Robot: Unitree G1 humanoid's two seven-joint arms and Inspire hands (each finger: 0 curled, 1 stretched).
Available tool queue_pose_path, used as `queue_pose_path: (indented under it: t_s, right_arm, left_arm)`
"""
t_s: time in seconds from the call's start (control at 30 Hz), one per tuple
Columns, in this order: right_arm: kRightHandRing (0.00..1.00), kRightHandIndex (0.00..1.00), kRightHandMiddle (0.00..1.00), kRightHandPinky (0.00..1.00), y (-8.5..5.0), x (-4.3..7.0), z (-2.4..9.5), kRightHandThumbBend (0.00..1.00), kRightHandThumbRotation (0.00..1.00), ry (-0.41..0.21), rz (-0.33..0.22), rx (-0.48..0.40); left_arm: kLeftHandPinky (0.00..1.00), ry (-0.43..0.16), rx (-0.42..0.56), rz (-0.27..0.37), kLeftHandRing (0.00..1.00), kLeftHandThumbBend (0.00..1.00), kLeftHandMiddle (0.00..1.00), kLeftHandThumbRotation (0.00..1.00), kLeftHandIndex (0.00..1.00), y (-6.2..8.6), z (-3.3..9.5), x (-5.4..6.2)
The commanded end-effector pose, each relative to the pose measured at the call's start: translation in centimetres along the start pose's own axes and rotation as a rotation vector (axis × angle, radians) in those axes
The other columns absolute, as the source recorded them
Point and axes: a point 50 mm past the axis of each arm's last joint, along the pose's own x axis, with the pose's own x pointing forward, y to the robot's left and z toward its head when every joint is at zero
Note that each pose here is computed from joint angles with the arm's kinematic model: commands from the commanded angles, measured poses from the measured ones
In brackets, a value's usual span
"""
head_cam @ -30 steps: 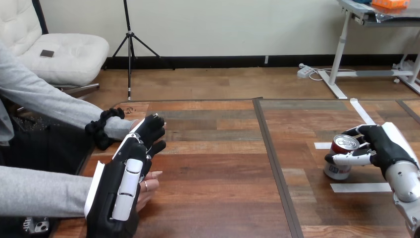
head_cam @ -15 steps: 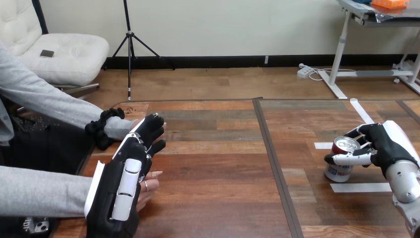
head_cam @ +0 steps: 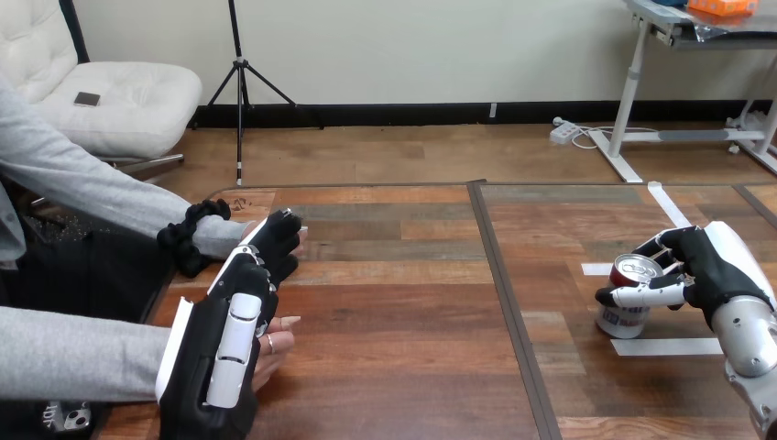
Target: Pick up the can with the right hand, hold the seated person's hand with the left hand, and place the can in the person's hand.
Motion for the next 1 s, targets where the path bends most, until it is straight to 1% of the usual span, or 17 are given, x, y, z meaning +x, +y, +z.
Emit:
queue_pose_path:
  t_s: [0.0,0.13,0.43,0.63,0.97]
  right_arm:
    - [0.42,0.45,0.46,0.37,-2.57,0.82,2.22,0.83,0.0,-0.085,-0.09,-0.001]
    - [0.43,0.45,0.47,0.37,-2.6,0.81,2.24,0.84,0.0,-0.089,-0.089,-0.002]
    - [0.43,0.44,0.46,0.37,-2.67,0.78,2.3,0.86,0.0,-0.102,-0.094,0.01]
    - [0.42,0.44,0.46,0.37,-2.72,0.75,2.34,0.86,0.0,-0.111,-0.096,0.001]
    - [0.41,0.44,0.45,0.36,-2.81,0.64,2.51,0.87,0.0,-0.145,-0.103,0.006]
  left_arm:
    - [0.94,-0.092,0.013,-0.006,0.92,0.6,0.89,0.91,0.85,-0.1,1.33,1.27]
    - [0.93,-0.091,0.027,-0.01,0.92,0.61,0.89,0.92,0.85,-0.1,1.37,1.27]
    - [0.92,-0.101,0.014,-0.015,0.92,0.61,0.89,0.92,0.85,-0.02,1.2,1.38]
    - [0.92,-0.11,0.013,-0.02,0.92,0.6,0.89,0.92,0.85,-0.02,1.18,1.44]
    - [0.92,-0.106,0.011,-0.018,0.92,0.6,0.89,0.91,0.85,-0.11,1.24,1.42]
